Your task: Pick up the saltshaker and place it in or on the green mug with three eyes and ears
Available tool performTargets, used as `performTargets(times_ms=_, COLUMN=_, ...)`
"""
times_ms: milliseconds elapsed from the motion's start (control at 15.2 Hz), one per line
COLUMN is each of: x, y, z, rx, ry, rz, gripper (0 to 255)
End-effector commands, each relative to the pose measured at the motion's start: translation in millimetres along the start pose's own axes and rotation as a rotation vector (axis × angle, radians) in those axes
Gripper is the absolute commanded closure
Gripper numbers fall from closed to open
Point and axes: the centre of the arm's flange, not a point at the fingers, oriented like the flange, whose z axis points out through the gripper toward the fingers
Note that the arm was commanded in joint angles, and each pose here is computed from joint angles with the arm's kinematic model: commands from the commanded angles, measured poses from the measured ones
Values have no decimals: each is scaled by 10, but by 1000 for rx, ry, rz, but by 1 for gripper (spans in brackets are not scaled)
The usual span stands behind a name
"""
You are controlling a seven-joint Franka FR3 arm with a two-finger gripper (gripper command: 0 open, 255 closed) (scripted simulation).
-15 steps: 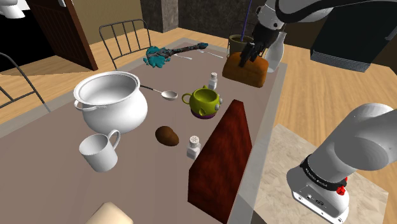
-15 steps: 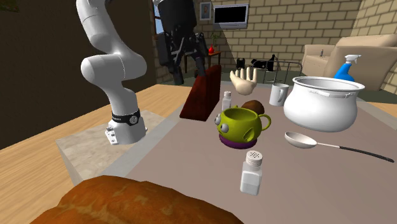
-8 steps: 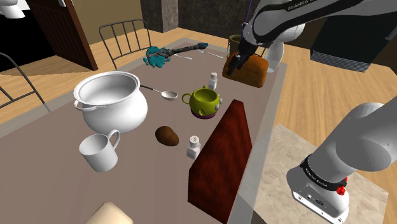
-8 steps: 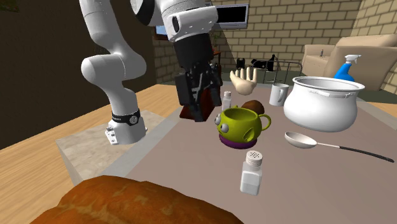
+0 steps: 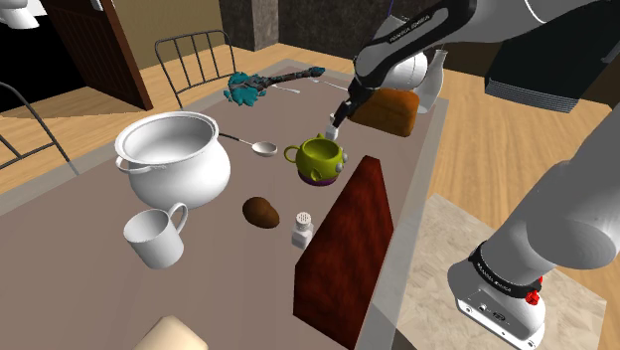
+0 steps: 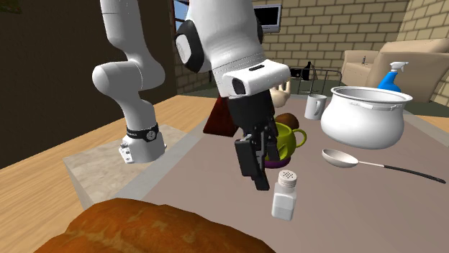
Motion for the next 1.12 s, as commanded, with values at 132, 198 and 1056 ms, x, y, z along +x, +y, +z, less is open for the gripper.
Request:
performTargets(times_ms=132, x=32, y=41, z=250, rx=2, ry=10, rz=-11, gripper=0)
performTargets(times_ms=198, x=32, y=41, z=302, rx=2, ry=10, rz=-11, gripper=0)
performTargets(times_ms=1056, x=34, y=40, z=544, rx=2, ry=10, rz=-11, gripper=255)
